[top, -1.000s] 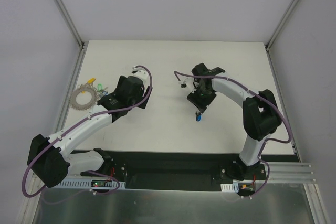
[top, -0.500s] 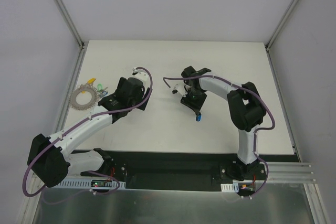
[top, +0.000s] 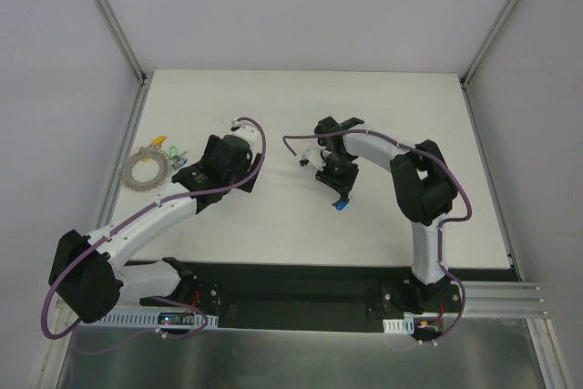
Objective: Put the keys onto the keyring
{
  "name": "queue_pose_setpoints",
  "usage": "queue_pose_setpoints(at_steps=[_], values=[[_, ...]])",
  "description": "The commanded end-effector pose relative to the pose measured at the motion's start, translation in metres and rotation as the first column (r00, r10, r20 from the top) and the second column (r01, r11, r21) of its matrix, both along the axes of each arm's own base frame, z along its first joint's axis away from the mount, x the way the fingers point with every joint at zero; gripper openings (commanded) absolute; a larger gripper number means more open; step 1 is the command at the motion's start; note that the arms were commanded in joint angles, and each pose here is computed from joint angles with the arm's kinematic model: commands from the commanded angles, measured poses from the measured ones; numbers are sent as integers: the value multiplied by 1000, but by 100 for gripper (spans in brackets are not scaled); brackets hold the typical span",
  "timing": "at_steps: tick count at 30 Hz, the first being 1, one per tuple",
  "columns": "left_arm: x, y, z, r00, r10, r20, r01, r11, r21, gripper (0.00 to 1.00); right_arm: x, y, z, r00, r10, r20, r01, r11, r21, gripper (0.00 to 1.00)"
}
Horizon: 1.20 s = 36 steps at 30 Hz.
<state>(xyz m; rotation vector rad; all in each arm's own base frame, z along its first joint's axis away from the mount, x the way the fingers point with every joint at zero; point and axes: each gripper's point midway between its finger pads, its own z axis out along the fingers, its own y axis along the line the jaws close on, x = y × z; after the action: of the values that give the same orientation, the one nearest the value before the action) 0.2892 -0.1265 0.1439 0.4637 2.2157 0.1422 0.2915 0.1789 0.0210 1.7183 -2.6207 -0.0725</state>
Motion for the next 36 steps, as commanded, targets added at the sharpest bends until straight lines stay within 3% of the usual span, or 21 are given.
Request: queue_pose_setpoints(at_steps=[1, 9, 25, 30, 36], values=[[4, 1, 3, 1000, 5, 14, -5, 1000, -11, 91, -14, -1, 15, 998, -35, -46, 37, 998, 44, 36], [3, -5, 2, 1000, -15, 2, 15, 999, -30, 91, -12, 10, 37, 995, -103, -15, 104, 976, 189, 40], [1, -9, 2, 1000, -28, -9, 27, 999, -47, 91, -24, -3, 7, 980, -174, -102, 191, 961, 199, 34], [0, -10, 1, 999, -29, -16, 28, 998, -51, 91, -24, -3, 6, 977, -186, -108, 206, 955, 213, 29], [-1, -12, 2, 999, -37, -23, 35, 998, -61, 91, -22, -3, 14, 977, -190, -96, 208, 951, 230, 11]])
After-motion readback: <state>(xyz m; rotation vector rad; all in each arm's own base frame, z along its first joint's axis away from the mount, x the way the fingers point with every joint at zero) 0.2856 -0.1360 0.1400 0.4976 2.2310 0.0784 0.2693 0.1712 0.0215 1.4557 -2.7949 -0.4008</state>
